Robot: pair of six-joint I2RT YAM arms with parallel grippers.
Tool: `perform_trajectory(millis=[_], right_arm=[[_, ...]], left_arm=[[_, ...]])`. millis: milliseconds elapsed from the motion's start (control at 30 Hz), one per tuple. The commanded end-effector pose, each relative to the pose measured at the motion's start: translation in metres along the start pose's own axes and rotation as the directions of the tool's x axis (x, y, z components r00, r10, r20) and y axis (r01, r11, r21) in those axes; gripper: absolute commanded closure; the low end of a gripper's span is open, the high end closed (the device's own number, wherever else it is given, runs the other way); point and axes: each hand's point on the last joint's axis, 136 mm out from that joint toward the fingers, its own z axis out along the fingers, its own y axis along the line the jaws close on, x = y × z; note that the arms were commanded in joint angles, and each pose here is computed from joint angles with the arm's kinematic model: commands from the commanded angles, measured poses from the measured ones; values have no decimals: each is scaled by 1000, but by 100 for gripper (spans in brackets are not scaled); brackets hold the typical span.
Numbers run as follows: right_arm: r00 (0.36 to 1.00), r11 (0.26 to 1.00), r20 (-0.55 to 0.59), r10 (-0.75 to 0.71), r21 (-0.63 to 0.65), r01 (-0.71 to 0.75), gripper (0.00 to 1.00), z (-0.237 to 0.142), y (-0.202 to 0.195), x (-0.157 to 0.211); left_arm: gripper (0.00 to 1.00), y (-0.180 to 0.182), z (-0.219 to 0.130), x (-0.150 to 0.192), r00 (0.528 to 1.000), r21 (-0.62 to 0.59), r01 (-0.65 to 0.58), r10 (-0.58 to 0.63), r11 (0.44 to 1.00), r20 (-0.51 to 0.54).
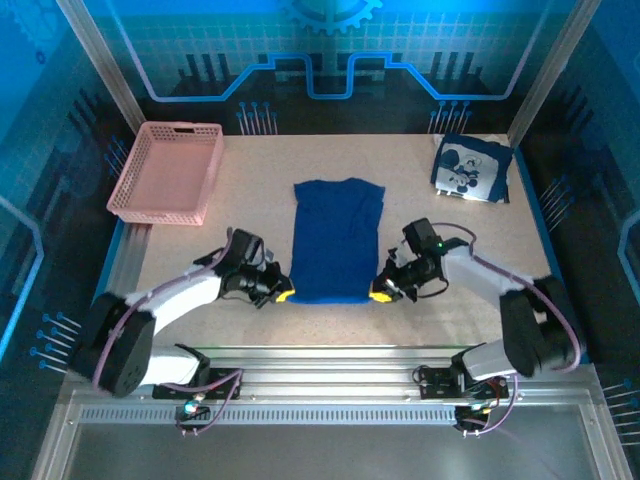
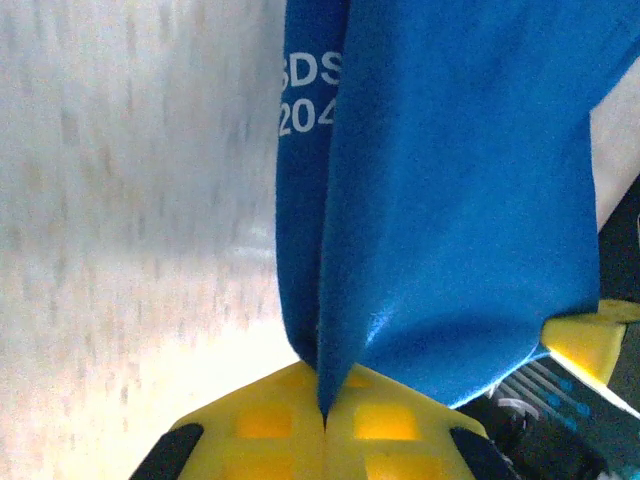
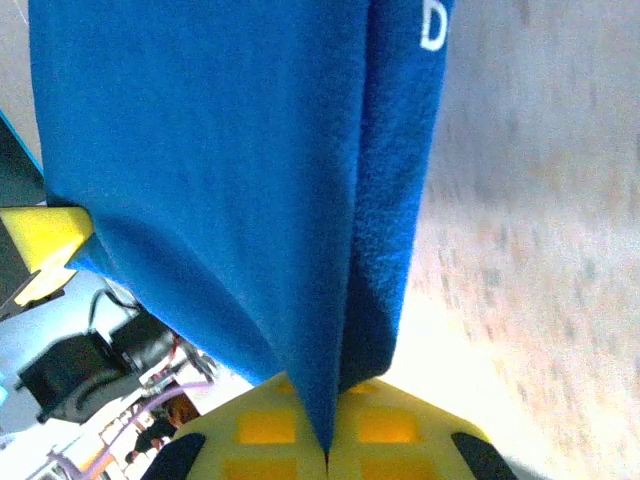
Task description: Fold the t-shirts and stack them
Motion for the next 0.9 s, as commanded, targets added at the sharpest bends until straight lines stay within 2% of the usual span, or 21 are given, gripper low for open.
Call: perform_trajectory(millis=[0,100,233,333,467,667,867], right_arm=[[997,996,-15,77,48,-76,100,-10,-11,28],[998,998,11,55,30,-56,99,-23,-1,30],[998,1000,57,16,1,-16,99,-41,22,15],[994,1000,107,-23,-19,25,99,-61,43,-9],[987,997,148,-65,-39,72,99,-79,65,-49],[980,994,180,-91,-46,101,99,-95,80,-119],[983,993,150,-109,-30,114,98,-87,85,-177]], left_arm=[[100,17,-15,21,996,-60,92,-91,994,26],[100,-1,-34,22,996,-28,74,-72,997,60],[100,-40,-43,5,997,45,54,-57,998,49],[100,-75,-51,-22,996,108,26,-35,994,85],[100,-101,-59,-62,992,134,-10,-7,991,126],[100,-115,-56,-116,988,150,-26,3,988,152],[100,-120,-47,-163,986,153,-30,4,988,166]])
